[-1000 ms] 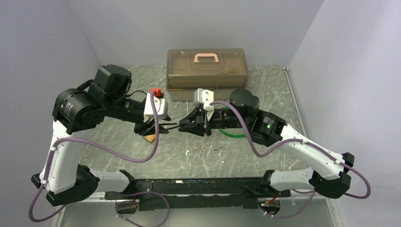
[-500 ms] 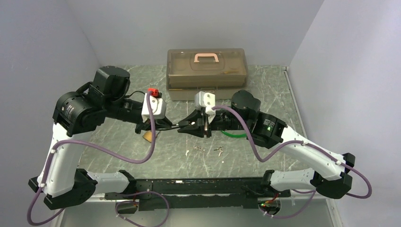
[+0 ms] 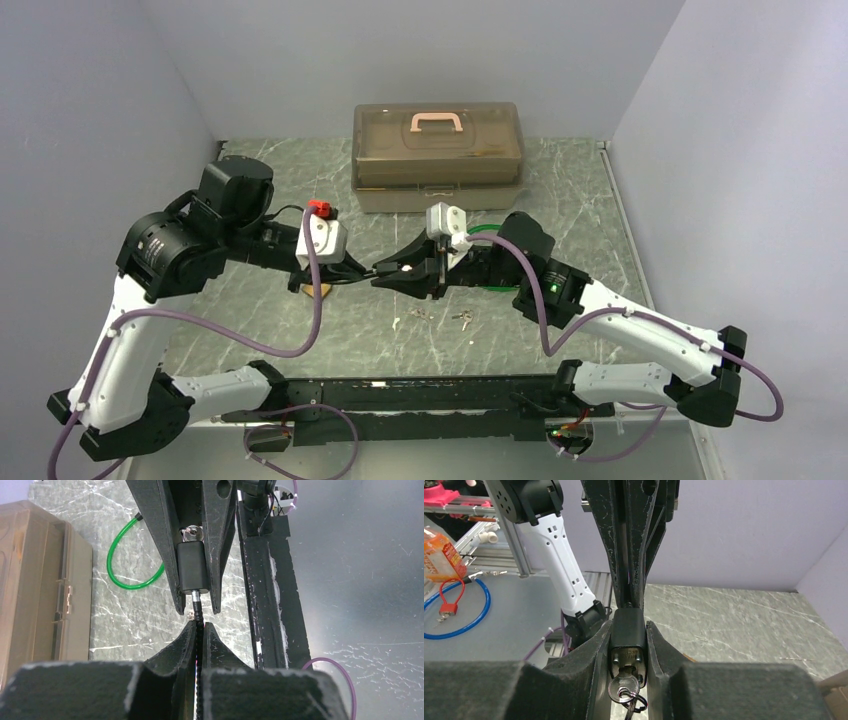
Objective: Unlock with the key
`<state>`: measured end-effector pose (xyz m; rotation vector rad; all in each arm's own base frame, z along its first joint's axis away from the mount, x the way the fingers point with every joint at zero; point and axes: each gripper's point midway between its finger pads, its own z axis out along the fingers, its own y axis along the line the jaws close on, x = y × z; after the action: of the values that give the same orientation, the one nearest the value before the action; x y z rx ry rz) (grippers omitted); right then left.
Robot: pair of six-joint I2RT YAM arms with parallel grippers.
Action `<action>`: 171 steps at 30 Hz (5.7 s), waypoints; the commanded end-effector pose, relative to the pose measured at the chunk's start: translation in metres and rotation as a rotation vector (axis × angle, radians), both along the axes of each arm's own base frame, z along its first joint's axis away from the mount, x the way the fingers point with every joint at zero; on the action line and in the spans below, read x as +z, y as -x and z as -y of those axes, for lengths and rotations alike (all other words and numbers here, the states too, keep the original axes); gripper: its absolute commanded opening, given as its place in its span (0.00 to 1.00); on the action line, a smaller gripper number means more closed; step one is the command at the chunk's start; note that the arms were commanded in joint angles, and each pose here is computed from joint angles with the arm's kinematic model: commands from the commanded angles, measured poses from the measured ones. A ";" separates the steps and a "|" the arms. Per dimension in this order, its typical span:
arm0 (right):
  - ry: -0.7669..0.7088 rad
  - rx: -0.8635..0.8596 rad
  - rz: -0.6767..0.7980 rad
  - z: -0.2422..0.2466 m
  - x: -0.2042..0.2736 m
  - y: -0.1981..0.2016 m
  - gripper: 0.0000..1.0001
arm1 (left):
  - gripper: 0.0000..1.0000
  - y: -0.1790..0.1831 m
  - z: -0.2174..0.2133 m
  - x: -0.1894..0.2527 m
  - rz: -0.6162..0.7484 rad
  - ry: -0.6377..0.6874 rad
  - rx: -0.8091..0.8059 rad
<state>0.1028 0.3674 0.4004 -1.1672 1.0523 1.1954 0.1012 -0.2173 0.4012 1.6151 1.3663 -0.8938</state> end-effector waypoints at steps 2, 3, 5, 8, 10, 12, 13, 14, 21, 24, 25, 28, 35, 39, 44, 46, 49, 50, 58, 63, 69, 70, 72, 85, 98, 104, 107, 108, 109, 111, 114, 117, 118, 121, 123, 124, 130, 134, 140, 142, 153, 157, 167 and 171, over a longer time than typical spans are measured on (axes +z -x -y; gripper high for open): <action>-0.363 -0.016 0.156 0.028 0.103 0.012 0.00 | 0.02 0.007 0.001 -0.015 -0.043 -0.023 -0.047; -0.361 -0.024 0.154 0.030 0.102 0.010 0.00 | 0.00 0.005 -0.001 -0.017 -0.030 -0.036 -0.037; -0.354 -0.044 0.156 0.037 0.103 0.006 0.00 | 0.00 0.003 -0.008 -0.019 0.007 -0.067 -0.025; -0.341 -0.064 0.124 0.051 0.099 0.001 0.00 | 0.00 -0.004 -0.020 -0.020 0.088 -0.115 0.019; -0.321 -0.088 0.116 0.060 0.094 -0.003 0.00 | 0.00 -0.014 -0.033 -0.021 0.166 -0.160 0.077; -0.287 -0.113 0.107 0.065 0.086 -0.007 0.00 | 0.00 -0.019 -0.045 -0.019 0.239 -0.190 0.116; -0.269 -0.121 0.102 0.067 0.082 -0.009 0.00 | 0.00 -0.020 -0.051 -0.017 0.274 -0.201 0.134; -0.253 -0.129 0.099 0.068 0.079 -0.010 0.00 | 0.00 -0.021 -0.056 -0.013 0.304 -0.207 0.149; -0.139 -0.115 0.033 0.055 0.050 -0.020 0.00 | 0.07 -0.034 -0.058 0.033 0.388 -0.071 0.292; -0.082 -0.115 -0.013 0.043 0.031 -0.028 0.00 | 0.84 -0.056 -0.063 0.060 0.441 -0.002 0.445; -0.055 -0.119 -0.026 0.039 0.022 -0.032 0.00 | 0.97 -0.065 -0.070 0.069 0.470 -0.001 0.507; 0.006 -0.140 -0.067 0.034 0.000 -0.040 0.00 | 0.99 -0.081 -0.088 0.100 0.560 0.018 0.646; 0.082 -0.139 -0.161 0.018 -0.043 -0.050 0.00 | 1.00 -0.107 -0.123 0.106 0.602 -0.077 0.873; 0.115 -0.151 -0.178 0.003 -0.062 -0.063 0.00 | 0.99 -0.109 -0.124 0.059 0.486 -0.179 0.870; 0.137 -0.179 -0.176 -0.023 -0.082 -0.089 0.00 | 0.99 -0.115 -0.129 -0.005 0.308 -0.325 0.887; 0.151 -0.199 -0.177 -0.033 -0.092 -0.103 0.00 | 0.99 -0.116 -0.133 -0.029 0.250 -0.380 0.884; 0.149 -0.250 -0.188 -0.044 -0.105 -0.133 0.00 | 0.99 -0.120 -0.142 -0.056 0.202 -0.425 0.898; 0.152 -0.268 -0.194 -0.047 -0.111 -0.143 0.00 | 0.99 -0.121 -0.144 -0.063 0.190 -0.433 0.901; 0.195 -0.340 -0.221 -0.071 -0.168 -0.198 0.00 | 0.99 -0.126 -0.161 -0.104 0.116 -0.450 0.934; 0.275 -0.362 -0.232 -0.085 -0.219 -0.216 0.00 | 0.99 -0.129 -0.167 -0.119 0.062 -0.427 0.969; 0.369 -0.479 -0.123 -0.078 -0.261 -0.243 0.00 | 0.99 -0.131 -0.174 -0.111 0.055 -0.393 1.024; 0.390 -0.498 -0.095 -0.076 -0.266 -0.245 0.01 | 0.99 -0.131 -0.175 -0.110 0.057 -0.392 1.030; 0.427 -0.537 -0.043 -0.071 -0.275 -0.250 0.05 | 0.99 -0.131 -0.178 -0.107 0.063 -0.393 1.044; 0.664 -0.712 0.333 -0.061 -0.331 -0.247 0.19 | 0.99 -0.128 -0.177 -0.093 0.069 -0.336 1.083; 0.707 -0.589 0.130 -0.063 -0.361 -0.195 0.76 | 0.99 -0.118 -0.182 -0.080 0.110 -0.329 1.100; 0.542 -0.666 -0.033 -0.052 -0.277 -0.200 0.83 | 0.99 -0.114 -0.184 -0.078 0.109 -0.343 1.097; 0.474 -0.712 -0.142 -0.041 -0.233 -0.200 0.99 | 0.99 -0.114 -0.185 -0.083 0.094 -0.364 1.095; 0.467 -0.732 -0.183 -0.036 -0.222 -0.200 1.00 | 0.99 -0.114 -0.186 -0.087 0.084 -0.376 1.093; 0.455 -0.755 -0.233 -0.029 -0.214 -0.200 1.00 | 0.99 -0.114 -0.186 -0.091 0.075 -0.385 1.091; 0.408 -0.775 -0.363 -0.014 -0.201 -0.197 1.00 | 0.99 -0.115 -0.187 -0.101 0.055 -0.404 1.091; 0.330 -0.852 -0.519 0.018 -0.192 -0.190 1.00 | 0.99 -0.117 -0.187 -0.113 0.033 -0.417 1.088; 0.333 -0.904 -0.668 0.057 -0.207 -0.177 1.00 | 1.00 -0.118 -0.186 -0.121 0.021 -0.417 1.086; 0.353 -0.940 -0.723 0.069 -0.217 -0.172 1.00 | 0.99 -0.118 -0.187 -0.124 0.016 -0.417 1.087; 0.459 -1.105 -0.870 0.110 -0.254 -0.154 0.92 | 0.99 -0.120 -0.189 -0.134 0.004 -0.432 1.091; 0.487 -1.149 -0.940 0.126 -0.274 -0.140 0.87 | 1.00 -0.122 -0.192 -0.143 -0.004 -0.449 1.098; 0.490 -1.152 -0.966 0.130 -0.281 -0.133 0.86 | 0.99 -0.124 -0.194 -0.148 -0.009 -0.461 1.105; 0.523 -1.197 -1.045 0.152 -0.317 -0.110 0.82 | 0.99 -0.126 -0.199 -0.184 -0.071 -0.534 1.103; 0.547 -1.211 -1.068 0.155 -0.332 -0.106 0.75 | 0.99 -0.121 -0.198 -0.204 -0.111 -0.556 1.079; 0.604 -1.217 -1.076 0.149 -0.351 -0.109 0.63 | 0.99 -0.112 -0.196 -0.217 -0.145 -0.574 1.060; 0.617 -1.213 -1.088 0.147 -0.356 -0.109 0.59 | 0.99 -0.111 -0.197 -0.218 -0.142 -0.572 1.064; 0.632 -1.179 -1.115 0.134 -0.366 -0.109 0.40 | 0.99 -0.111 -0.193 -0.222 -0.151 -0.554 1.053; 0.619 -1.149 -1.099 0.122 -0.359 -0.109 0.39 | 0.99 -0.112 -0.194 -0.225 -0.154 -0.558 1.060; 0.649 -1.143 -1.014 0.106 -0.348 -0.131 0.30 | 0.99 -0.112 -0.194 -0.221 -0.149 -0.556 1.058; 0.641 -1.145 -0.961 0.098 -0.336 -0.140 0.38 | 0.99 -0.112 -0.196 -0.220 -0.141 -0.559 1.066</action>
<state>0.2256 0.2564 0.0424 -0.0963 2.5682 0.3971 0.2088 -0.0209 0.1711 0.9144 2.3850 0.0316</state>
